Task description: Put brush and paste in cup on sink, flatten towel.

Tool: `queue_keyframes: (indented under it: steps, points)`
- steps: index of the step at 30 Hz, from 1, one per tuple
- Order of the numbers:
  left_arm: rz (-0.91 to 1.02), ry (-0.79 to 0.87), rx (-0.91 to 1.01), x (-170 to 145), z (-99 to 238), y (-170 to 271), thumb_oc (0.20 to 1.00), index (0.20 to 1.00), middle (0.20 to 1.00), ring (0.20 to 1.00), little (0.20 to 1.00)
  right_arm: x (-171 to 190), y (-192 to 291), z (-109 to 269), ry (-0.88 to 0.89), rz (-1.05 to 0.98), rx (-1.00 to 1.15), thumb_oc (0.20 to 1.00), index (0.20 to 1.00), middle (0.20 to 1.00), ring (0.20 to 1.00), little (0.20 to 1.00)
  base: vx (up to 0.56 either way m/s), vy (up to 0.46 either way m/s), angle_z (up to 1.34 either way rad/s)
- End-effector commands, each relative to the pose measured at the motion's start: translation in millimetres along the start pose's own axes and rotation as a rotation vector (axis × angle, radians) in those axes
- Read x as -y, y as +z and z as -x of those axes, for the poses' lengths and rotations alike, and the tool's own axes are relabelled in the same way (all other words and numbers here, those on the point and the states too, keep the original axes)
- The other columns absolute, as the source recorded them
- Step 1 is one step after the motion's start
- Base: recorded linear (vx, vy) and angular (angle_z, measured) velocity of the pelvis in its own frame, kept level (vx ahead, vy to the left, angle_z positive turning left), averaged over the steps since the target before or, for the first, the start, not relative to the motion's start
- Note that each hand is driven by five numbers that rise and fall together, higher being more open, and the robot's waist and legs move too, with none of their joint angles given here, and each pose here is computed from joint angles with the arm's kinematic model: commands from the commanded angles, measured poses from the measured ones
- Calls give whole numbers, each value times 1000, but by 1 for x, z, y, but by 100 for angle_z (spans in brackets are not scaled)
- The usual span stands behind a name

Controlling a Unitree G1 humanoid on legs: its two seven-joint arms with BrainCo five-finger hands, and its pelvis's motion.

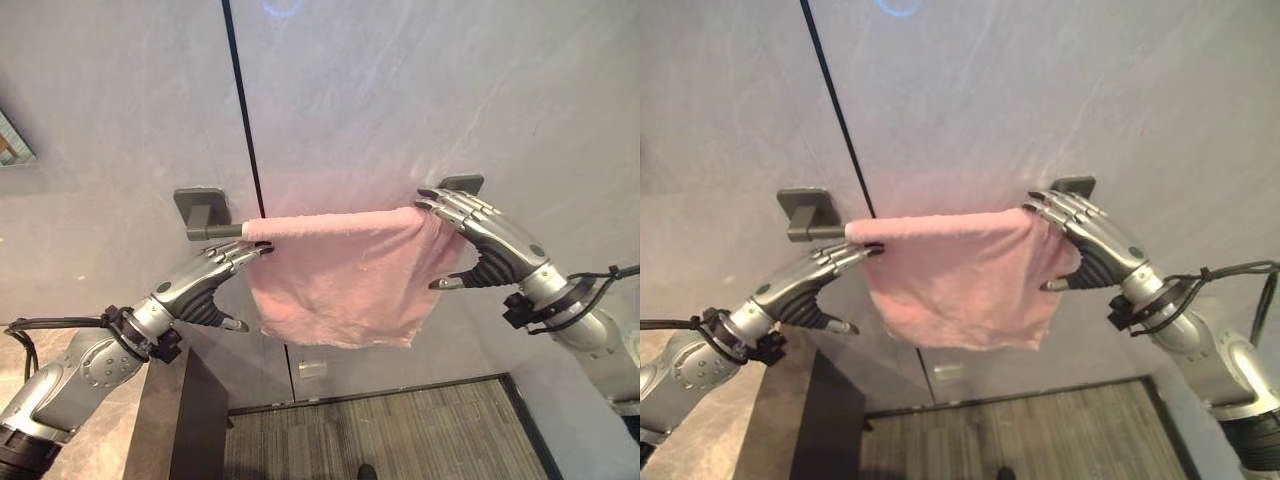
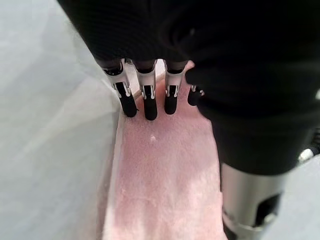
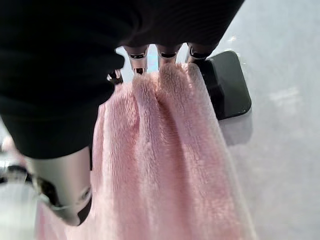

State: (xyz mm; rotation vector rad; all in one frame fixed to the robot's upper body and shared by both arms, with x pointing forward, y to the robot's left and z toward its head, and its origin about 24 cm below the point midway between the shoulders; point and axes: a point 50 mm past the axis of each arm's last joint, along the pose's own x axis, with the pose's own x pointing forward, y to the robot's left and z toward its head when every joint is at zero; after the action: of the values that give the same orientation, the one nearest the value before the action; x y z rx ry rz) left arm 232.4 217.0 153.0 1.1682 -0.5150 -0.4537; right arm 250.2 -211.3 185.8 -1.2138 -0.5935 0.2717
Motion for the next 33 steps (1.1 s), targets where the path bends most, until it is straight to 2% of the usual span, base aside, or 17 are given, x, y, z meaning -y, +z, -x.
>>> queue_keyframes:
  steps: [1, 3, 6, 12, 20, 23, 24, 26, 33]
  points:
    - [7, 134, -103, -20, 1, -22, 1000, 1000, 1000, 1000, 1000, -7, -41, 16, -62, -106, -256, 1000, 1000, 1000, 1000, 1000, -38, 1, -1]
    - [15, 142, -108, -19, 0, -23, 1000, 1000, 1000, 1000, 1000, -9, -43, 16, -86, -138, -268, 1000, 1000, 1000, 1000, 1000, -40, 1, -1]
    - [133, 219, -135, -10, -2, -27, 1000, 1000, 1000, 1000, 1000, -14, -41, 12, -175, -236, -276, 1000, 1000, 1000, 1000, 1000, -69, 2, 0]
    - [355, 485, -100, -5, -14, -20, 1000, 1000, 1000, 1000, 1000, -16, -33, 2, -356, -388, -240, 1000, 1000, 1000, 1000, 1000, -42, 0, 0]
    - [445, 655, 21, -20, -20, 1, 1000, 1000, 1000, 1000, 1000, -6, -17, -3, -488, -519, -148, 1000, 1000, 1000, 1000, 1000, -38, -3, 0]
    - [513, 728, 54, -24, -18, 6, 1000, 1000, 1000, 1000, 1000, -3, -14, 0, -538, -553, -136, 1000, 1000, 1000, 1000, 1000, -11, -3, 0]
    - [595, 770, 57, -22, -15, 6, 1000, 1000, 1000, 1000, 1000, -4, -13, 3, -564, -581, -141, 1000, 1000, 1000, 1000, 1000, 0, 0, 0]
    - [631, 778, 49, -19, -13, 6, 1000, 1000, 1000, 1000, 1000, -6, -14, 7, -576, -608, -150, 1000, 1000, 1000, 1000, 1000, 0, 0, 0]
    - [821, 831, -71, 8, 4, -5, 1000, 1000, 1000, 1000, 1000, -31, -20, 38, -631, -810, -270, 1000, 1000, 1000, 1000, 1000, 0, 0, 0]
